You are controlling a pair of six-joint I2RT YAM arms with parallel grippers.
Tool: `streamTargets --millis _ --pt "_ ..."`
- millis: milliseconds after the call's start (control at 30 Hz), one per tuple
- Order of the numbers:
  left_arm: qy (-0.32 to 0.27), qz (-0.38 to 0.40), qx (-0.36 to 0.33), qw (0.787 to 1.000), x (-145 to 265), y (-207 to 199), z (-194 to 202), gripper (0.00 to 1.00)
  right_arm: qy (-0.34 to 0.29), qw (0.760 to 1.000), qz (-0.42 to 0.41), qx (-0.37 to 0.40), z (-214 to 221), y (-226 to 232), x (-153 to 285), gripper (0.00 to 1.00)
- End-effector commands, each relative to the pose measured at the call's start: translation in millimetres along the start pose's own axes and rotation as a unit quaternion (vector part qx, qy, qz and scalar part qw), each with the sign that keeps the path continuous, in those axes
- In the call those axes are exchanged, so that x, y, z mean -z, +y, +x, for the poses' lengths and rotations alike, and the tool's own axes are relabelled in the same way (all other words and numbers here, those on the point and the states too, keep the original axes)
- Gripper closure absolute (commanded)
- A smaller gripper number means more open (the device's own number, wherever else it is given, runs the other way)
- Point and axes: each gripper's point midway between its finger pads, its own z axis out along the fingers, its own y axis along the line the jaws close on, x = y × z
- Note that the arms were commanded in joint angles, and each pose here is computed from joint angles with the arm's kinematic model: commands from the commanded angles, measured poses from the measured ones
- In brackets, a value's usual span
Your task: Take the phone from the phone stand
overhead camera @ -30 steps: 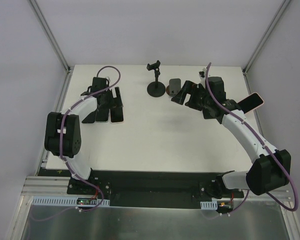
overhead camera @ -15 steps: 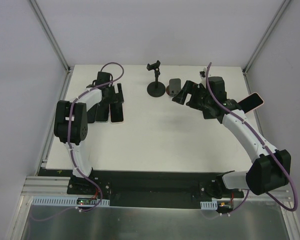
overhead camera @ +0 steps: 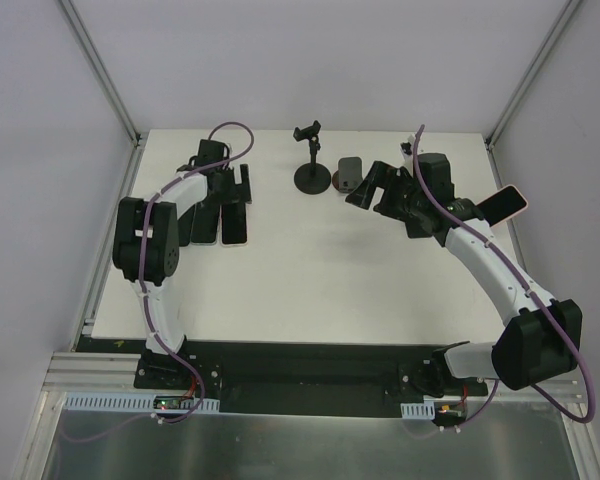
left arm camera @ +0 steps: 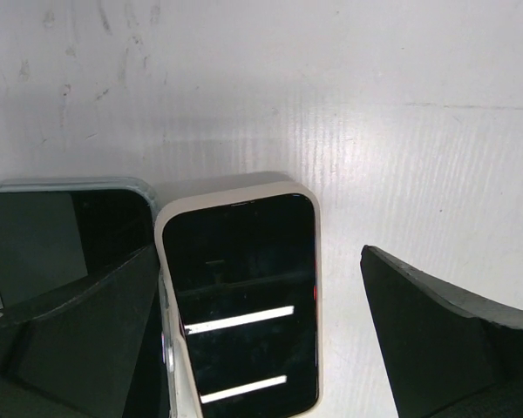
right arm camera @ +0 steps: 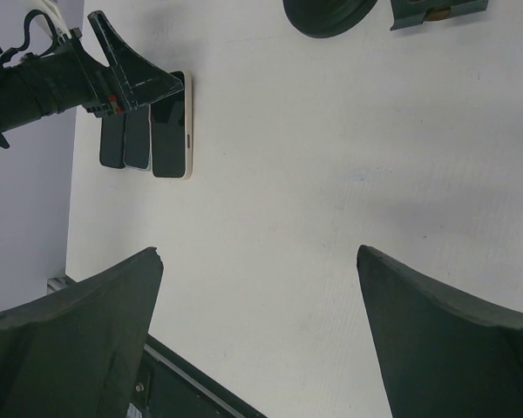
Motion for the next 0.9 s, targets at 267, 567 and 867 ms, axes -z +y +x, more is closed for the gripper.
streamTargets --millis 267,567,867 --pt "-0.016 0.042 -0.039 0.998 11 -35 -17 0.03 -0.026 1.000 -0.012 0.012 -18 12 12 0.04" --pt "0.007 0.075 -0.067 0.995 41 -91 25 0.02 -0.029 0.999 -0.006 0.013 -18 7 14 0.04" --pt "0.097 0.096 -0.075 0.988 38 -117 103 0.02 -0.029 0.999 -0.001 0.013 -18 3 13 0.04"
